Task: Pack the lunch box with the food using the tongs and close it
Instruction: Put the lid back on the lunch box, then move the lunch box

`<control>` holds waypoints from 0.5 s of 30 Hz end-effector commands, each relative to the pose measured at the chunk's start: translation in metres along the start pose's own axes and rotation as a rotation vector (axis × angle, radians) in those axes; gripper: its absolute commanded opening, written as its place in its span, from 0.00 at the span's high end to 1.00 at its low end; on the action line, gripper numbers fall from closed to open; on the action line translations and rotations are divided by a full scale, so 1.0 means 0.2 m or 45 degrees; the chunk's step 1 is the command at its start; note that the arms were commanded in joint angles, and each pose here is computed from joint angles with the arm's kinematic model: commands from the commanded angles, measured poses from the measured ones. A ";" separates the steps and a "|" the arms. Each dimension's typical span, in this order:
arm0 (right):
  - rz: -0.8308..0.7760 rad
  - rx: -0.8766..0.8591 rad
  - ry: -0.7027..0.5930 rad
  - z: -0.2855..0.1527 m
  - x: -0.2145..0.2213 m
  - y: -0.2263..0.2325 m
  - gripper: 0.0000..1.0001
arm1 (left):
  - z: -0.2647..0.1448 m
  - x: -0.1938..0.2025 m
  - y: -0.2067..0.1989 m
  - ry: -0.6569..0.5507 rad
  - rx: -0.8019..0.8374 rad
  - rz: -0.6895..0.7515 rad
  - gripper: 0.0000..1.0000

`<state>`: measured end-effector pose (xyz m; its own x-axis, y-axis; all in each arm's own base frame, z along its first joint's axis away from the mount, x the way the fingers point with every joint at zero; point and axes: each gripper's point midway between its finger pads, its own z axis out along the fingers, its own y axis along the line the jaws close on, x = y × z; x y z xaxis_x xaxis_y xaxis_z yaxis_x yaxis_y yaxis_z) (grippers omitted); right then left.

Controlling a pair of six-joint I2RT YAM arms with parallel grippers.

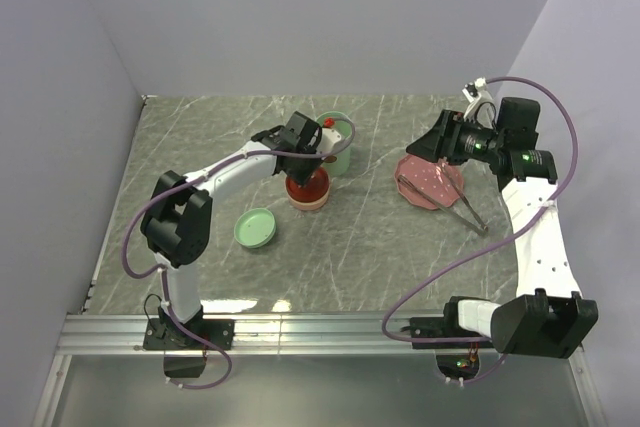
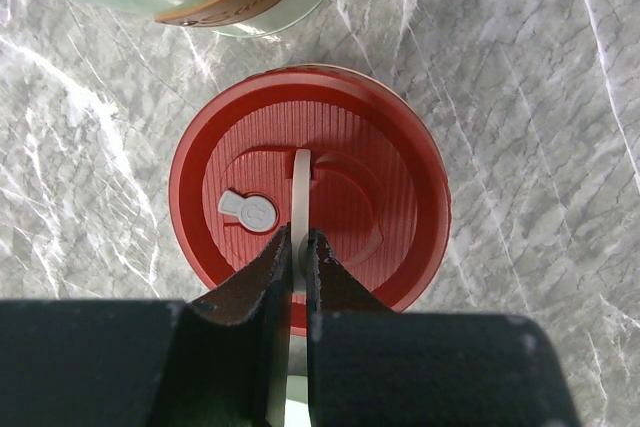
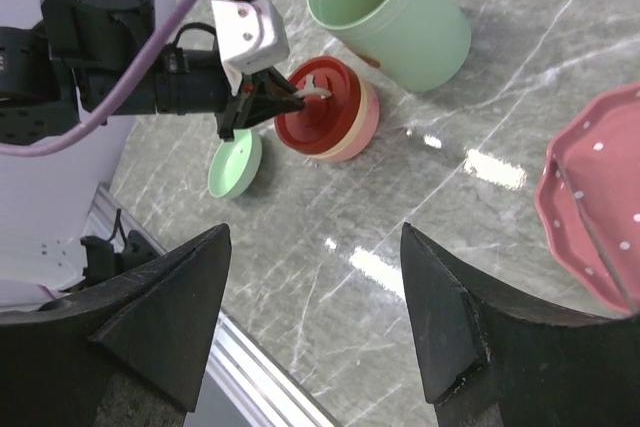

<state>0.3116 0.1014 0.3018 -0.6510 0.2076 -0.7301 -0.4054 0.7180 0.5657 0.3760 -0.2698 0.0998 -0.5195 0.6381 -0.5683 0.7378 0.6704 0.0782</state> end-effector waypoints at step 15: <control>0.004 -0.039 -0.002 0.00 0.01 0.01 0.26 | 0.08 0.18 -0.17 0.159 0.116 0.118 0.91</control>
<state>0.3088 0.1037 0.2961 -0.6683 0.2093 -0.7138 -0.4029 0.7048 0.5839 0.3645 -0.2777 0.0912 -0.4779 0.6902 -0.5433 0.7771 0.6206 0.1049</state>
